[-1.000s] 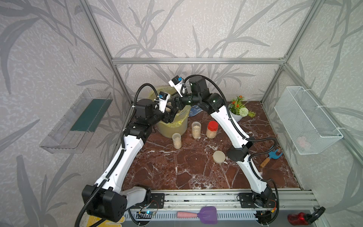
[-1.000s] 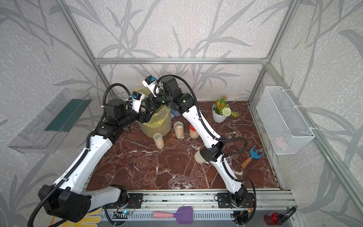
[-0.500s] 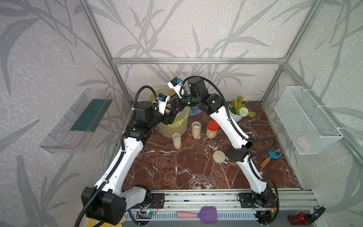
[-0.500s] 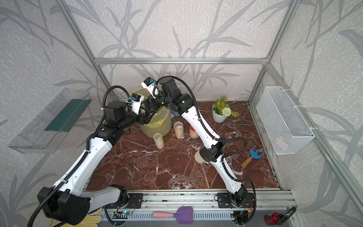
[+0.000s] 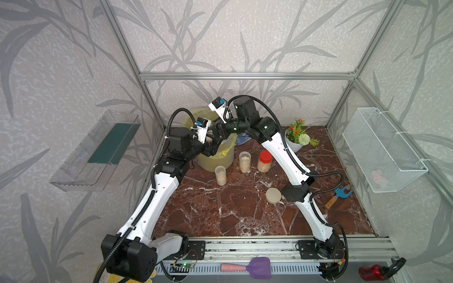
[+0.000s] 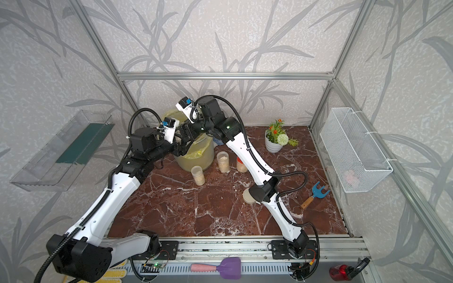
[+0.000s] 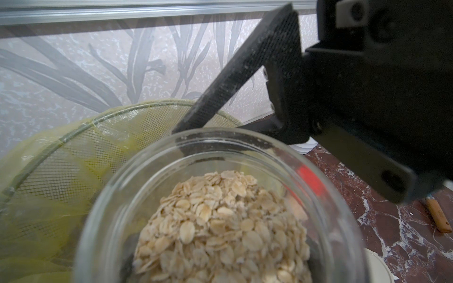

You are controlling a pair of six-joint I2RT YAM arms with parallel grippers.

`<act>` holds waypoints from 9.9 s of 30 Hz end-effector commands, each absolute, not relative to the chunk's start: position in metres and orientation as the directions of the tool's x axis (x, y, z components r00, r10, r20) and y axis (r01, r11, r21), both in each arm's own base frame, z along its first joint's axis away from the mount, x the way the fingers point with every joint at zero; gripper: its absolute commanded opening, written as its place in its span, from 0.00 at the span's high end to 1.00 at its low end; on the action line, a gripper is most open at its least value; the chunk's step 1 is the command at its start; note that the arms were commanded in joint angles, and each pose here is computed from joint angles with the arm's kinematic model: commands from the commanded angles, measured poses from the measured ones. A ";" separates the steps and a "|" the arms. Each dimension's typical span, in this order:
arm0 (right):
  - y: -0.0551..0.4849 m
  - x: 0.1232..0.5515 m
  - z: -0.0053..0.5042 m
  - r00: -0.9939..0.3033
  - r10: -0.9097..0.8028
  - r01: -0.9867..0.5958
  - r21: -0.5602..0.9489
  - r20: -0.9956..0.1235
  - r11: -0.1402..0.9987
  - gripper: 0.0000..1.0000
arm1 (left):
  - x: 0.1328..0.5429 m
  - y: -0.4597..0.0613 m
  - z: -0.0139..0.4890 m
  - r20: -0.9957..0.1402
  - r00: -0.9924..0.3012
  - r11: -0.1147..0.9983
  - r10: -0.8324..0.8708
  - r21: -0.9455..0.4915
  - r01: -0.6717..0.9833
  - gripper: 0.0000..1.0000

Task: Empty expired oatmeal from jars
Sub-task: Pour the expired oatmeal into the trash bin.

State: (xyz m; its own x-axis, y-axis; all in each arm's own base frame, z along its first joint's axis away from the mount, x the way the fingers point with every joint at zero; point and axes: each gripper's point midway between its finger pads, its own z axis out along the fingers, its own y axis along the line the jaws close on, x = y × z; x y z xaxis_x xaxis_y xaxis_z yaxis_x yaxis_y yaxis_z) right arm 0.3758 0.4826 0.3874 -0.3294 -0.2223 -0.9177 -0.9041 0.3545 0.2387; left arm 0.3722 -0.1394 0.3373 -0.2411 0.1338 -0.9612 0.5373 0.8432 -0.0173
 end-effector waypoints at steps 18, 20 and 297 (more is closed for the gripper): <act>0.491 0.385 0.379 -0.390 -0.182 -0.868 0.294 -0.903 0.400 1.00 | 0.353 -0.154 0.388 -0.990 -0.032 0.782 0.140 0.090 0.617 0.04; 0.491 0.386 0.378 -0.392 -0.182 -0.866 0.295 -0.902 0.403 1.00 | 0.353 -0.153 0.388 -0.989 -0.033 0.782 0.141 0.091 0.616 0.04; 0.488 0.432 0.457 -0.695 0.432 -0.523 0.817 -0.574 0.243 1.00 | 0.432 -0.080 0.399 0.398 -0.092 -0.408 -0.913 -0.887 0.216 0.01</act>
